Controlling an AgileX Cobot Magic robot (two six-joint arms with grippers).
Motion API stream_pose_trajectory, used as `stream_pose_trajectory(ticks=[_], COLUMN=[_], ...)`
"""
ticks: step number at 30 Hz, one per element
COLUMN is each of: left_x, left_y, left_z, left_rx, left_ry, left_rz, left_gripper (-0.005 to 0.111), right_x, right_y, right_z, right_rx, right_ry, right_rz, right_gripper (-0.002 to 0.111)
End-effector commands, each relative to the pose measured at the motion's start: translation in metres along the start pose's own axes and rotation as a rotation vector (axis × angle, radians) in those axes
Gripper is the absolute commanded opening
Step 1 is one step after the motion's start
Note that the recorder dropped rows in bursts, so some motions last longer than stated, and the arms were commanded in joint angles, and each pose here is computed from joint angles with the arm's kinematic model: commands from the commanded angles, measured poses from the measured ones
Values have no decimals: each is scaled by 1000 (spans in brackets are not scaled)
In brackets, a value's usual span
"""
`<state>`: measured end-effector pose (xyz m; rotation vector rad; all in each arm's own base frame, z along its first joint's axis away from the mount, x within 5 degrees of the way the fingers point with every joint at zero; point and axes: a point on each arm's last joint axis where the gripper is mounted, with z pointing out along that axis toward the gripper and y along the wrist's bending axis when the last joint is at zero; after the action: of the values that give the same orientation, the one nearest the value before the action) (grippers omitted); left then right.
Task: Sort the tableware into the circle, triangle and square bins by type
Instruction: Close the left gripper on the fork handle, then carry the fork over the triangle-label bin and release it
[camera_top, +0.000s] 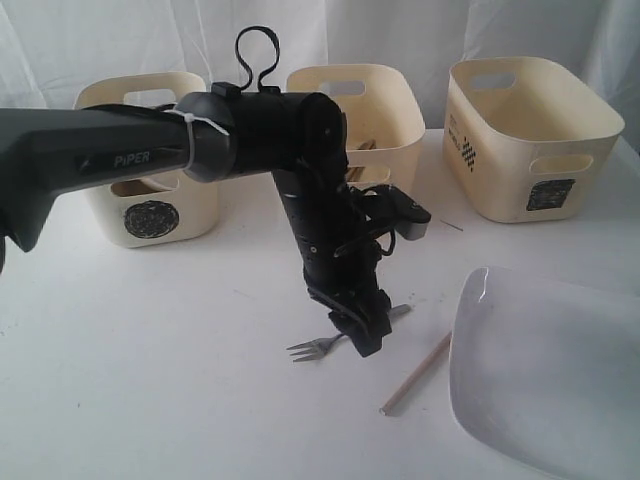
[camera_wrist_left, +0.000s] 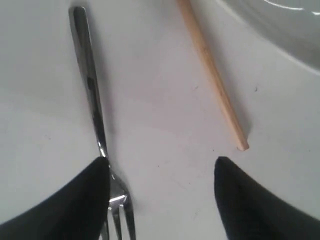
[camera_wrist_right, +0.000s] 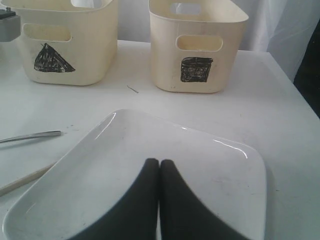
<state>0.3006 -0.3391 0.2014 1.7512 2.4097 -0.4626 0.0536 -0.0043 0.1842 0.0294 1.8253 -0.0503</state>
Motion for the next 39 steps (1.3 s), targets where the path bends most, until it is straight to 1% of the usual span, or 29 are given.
stream_pose_trajectory(ticks=[1, 5, 13, 19, 23, 25, 26, 32, 35, 39], left_x=[-4, -5, -4, 0, 0, -1, -1, 4, 12, 20], left_y=[0, 3, 9, 15, 16, 17, 17, 17, 19, 21], left_z=[-1, 3, 19, 34, 36, 36, 36, 42, 51, 60], left_rx=[-16, -28, -33, -53, -62, -66, -67, -60, -60, -61], left_ry=[-38, -47, -33, 13, 9, 3, 1, 22, 74, 130], left_rz=[42, 62, 59, 72, 74, 74, 74, 68, 72, 46], left_gripper=[68, 68, 68, 68, 68, 66, 63, 32, 20, 0], right_x=[2, 2, 2, 2, 2, 2, 2, 2, 2, 2], right_y=[0, 0, 0, 0, 0, 0, 0, 0, 0, 0], right_z=[0, 0, 0, 0, 0, 0, 0, 0, 0, 0], right_rx=[2, 2, 2, 2, 2, 2, 2, 2, 2, 2], right_ry=[-1, -1, -1, -1, -1, -1, -1, -1, -1, -1], right_rz=[-1, -1, -1, -1, -1, -1, -1, -1, -1, -1], right_gripper=[0, 0, 0, 0, 0, 0, 0, 0, 0, 0])
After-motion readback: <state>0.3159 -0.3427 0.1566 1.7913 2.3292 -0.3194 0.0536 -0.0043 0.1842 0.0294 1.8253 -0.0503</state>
